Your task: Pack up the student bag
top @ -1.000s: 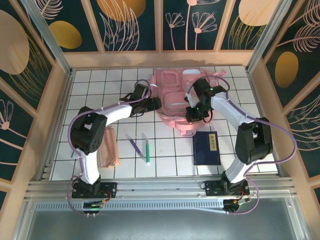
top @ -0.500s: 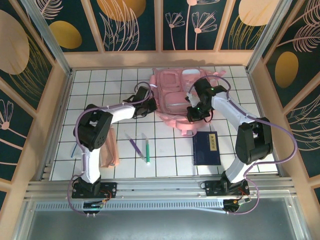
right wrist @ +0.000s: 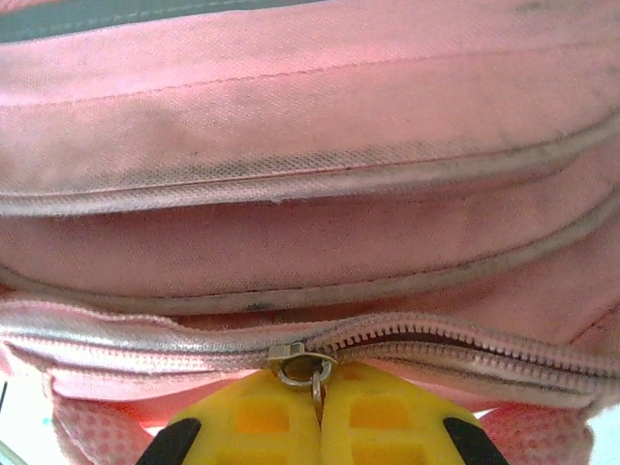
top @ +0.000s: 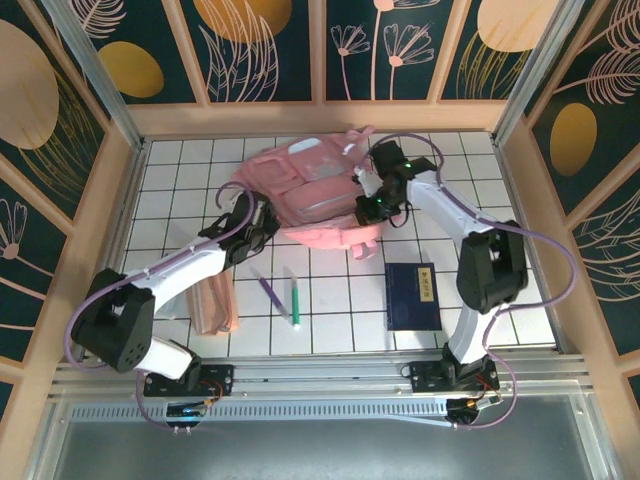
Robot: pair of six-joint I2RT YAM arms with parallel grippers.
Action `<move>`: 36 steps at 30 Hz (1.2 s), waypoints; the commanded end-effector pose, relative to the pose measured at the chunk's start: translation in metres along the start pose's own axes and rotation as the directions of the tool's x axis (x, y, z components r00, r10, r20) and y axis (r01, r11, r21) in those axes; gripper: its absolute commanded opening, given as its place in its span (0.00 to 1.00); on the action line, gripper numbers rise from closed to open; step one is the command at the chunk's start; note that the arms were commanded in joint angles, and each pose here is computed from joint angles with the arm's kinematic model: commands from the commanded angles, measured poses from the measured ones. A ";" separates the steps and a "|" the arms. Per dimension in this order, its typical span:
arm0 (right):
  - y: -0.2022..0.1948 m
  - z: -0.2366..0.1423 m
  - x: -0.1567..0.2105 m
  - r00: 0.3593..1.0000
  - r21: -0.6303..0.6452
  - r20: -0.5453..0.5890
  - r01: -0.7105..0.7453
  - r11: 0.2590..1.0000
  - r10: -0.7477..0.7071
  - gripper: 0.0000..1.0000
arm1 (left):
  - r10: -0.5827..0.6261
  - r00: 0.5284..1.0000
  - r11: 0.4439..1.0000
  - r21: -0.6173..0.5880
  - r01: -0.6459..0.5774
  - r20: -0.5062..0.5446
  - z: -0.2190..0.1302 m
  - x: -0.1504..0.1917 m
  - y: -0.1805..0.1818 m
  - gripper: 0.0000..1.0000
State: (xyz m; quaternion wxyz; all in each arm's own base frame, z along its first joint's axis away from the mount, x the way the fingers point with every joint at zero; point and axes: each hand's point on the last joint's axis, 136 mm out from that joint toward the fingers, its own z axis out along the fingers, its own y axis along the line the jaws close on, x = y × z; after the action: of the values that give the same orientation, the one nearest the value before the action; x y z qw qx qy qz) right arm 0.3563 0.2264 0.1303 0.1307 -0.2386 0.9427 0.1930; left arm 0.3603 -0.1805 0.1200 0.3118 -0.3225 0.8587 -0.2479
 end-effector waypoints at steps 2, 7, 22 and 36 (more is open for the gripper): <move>0.006 0.021 -0.039 0.998 -0.002 0.039 0.049 0.999 -0.049 0.00 | -0.122 0.990 0.992 -0.028 0.124 0.075 -0.010 -0.011 0.016 0.00; -0.007 0.039 -0.040 0.999 0.033 -0.043 0.020 0.999 -0.018 0.00 | -0.101 0.990 0.993 -0.050 0.107 0.101 -0.002 -0.007 0.009 0.00; 0.030 0.011 0.011 0.930 -0.363 -0.212 -0.361 0.859 0.301 0.00 | 0.275 0.918 0.955 -0.191 -0.227 0.286 0.021 -0.032 -0.003 0.00; 0.103 0.041 0.032 0.873 -0.389 -0.366 -0.457 0.800 0.321 0.00 | -0.027 0.998 1.000 0.014 0.026 0.064 0.024 0.027 -0.031 0.00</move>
State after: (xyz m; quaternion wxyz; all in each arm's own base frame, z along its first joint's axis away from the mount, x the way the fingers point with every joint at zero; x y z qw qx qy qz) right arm 0.2794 0.2946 0.1037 -0.1007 -0.1035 0.9207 0.3625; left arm 0.3656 -0.1898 0.0854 0.3508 -0.3200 0.8665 -0.1539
